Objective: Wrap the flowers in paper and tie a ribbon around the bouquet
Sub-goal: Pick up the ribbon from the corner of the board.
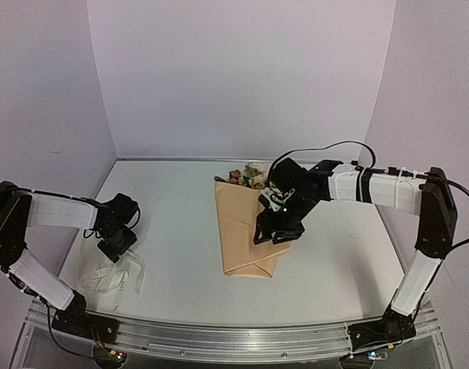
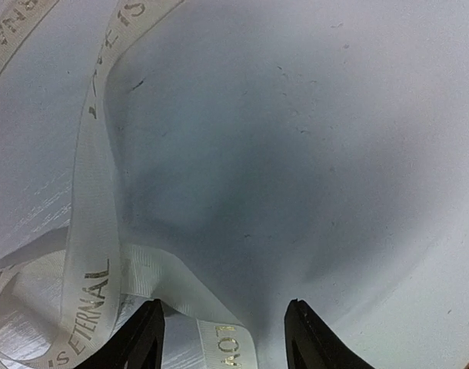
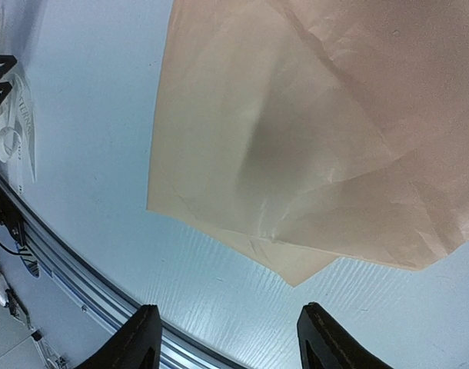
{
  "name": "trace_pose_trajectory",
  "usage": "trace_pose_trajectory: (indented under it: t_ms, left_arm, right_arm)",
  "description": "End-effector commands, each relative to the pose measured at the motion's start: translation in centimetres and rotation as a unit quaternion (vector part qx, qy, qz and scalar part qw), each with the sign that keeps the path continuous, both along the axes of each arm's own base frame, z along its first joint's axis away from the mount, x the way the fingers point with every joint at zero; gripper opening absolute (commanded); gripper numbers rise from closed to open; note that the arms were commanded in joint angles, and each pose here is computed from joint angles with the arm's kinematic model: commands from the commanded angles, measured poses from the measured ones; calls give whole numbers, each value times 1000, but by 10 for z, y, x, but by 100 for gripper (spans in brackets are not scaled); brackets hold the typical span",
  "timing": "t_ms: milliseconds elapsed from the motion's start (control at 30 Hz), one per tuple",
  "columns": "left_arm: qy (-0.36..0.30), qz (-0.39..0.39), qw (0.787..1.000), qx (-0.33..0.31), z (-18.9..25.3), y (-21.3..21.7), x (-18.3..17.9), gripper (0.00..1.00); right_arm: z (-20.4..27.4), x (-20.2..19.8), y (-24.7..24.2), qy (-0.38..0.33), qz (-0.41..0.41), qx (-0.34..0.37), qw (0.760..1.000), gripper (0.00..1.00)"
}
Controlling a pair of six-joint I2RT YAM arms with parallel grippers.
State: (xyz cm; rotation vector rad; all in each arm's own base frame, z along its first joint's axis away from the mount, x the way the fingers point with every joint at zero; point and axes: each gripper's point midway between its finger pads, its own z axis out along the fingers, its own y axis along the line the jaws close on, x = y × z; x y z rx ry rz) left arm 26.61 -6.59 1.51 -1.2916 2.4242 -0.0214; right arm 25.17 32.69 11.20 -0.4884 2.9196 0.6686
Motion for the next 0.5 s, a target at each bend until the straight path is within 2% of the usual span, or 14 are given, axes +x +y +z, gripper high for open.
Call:
trace_pose_trajectory:
  t_ms: [0,100,267,367,467]
  left_arm:
    - [-22,33,999,-9,1,-3,15,53]
    - [-10,36,999,-15,-7,-6,14,46]
    - [-26,-4,999,-38,-6,-18,22,3]
    - [-57,-74,994,-59,12,-41,39,0]
    - [-106,-160,978,-85,46,-75,55,0]
  right_arm:
    - [14,-3,-6,-25,6,6,1000,62]
    - [15,-6,-7,-20,4,11,1000,59]
    - [17,-14,-8,-6,1,20,1000,54]
    - [19,-15,-13,-17,1,17,1000,52]
    - [22,-8,-20,-56,3,13,998,54]
